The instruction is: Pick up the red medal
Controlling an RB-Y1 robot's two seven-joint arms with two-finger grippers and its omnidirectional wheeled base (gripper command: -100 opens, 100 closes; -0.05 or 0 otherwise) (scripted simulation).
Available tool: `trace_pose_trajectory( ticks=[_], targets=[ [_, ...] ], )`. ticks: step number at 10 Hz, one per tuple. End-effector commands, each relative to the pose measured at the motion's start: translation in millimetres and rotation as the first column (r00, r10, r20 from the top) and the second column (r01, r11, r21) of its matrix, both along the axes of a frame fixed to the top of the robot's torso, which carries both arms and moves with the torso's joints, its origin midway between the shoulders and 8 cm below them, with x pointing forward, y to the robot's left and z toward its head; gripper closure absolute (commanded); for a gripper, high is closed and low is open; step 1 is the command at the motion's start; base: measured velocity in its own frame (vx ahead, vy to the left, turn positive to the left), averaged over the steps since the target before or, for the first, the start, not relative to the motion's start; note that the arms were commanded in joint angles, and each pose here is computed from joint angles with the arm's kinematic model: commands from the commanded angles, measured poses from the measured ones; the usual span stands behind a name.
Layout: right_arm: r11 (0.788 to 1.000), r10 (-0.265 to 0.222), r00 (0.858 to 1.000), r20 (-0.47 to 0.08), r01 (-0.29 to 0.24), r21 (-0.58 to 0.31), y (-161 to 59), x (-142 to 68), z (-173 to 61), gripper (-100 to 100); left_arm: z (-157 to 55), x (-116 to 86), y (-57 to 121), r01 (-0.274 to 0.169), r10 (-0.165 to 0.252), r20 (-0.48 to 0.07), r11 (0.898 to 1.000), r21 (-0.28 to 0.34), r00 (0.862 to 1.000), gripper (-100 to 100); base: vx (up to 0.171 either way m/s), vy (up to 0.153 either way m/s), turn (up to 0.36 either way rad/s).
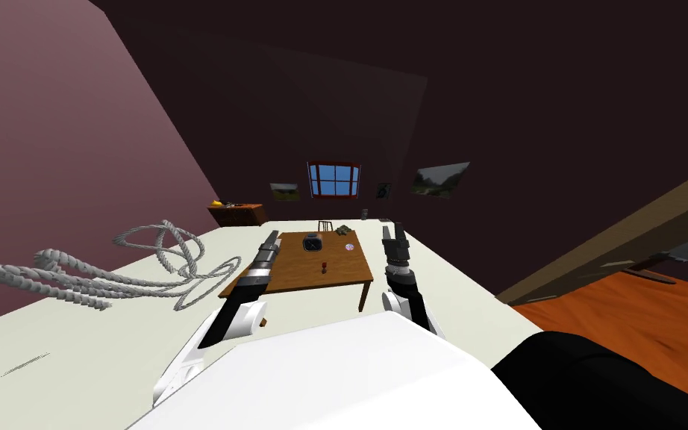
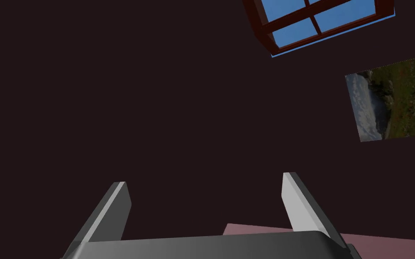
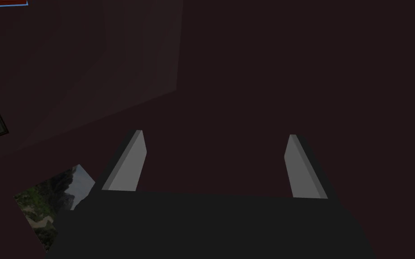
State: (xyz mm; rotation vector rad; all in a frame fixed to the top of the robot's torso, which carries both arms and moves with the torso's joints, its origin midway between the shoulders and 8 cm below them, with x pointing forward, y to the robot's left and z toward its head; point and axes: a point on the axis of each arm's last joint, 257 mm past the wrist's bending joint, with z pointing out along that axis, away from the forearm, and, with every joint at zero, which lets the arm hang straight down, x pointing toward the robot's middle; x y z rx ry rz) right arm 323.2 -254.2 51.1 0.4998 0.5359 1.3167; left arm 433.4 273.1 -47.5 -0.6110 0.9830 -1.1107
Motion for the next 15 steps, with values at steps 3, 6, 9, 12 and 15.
trace_pose_trajectory(
  ticks=[3, 6, 9, 12, 15],
  targets=[
    [1.000, 0.000, 1.000, 0.000, 0.000, 0.000, 0, 0, 0, 0, -25, 15, 0.6, -0.002, 0.004, -0.049, 0.999, 0.042, 0.999, -100, 0.007, -0.010, -0.051],
    [1.000, 0.000, 1.000, 0.000, 0.000, 0.000, 0, 0, 0, 0, -52, 38, -1.8, 0.002, 0.011, -0.112, 0.993, 0.116, 0.994, -100, 0.015, -0.019, -0.094],
    [1.000, 0.000, 1.000, 0.000, 0.000, 0.000, 0, 0, 0, 0, -74, 50, 0.1, 0.003, 0.022, -0.161, 0.988, 0.153, 0.987, -100, 0.012, -0.021, -0.080],
    [1.000, 0.000, 1.000, 0.000, 0.000, 0.000, 0, 0, 0, 0, -99, 70, -0.9, 0.013, 0.038, -0.220, 0.974, 0.228, 0.975, -100, 0.009, -0.020, -0.110],
    [1.000, 0.000, 1.000, 0.000, 0.000, 0.000, 0, 0, 0, 0, -121, 80, 2.1, 0.019, 0.054, -0.265, 0.964, 0.266, 0.963, -100, 0.009, -0.016, -0.051]
  ],
)
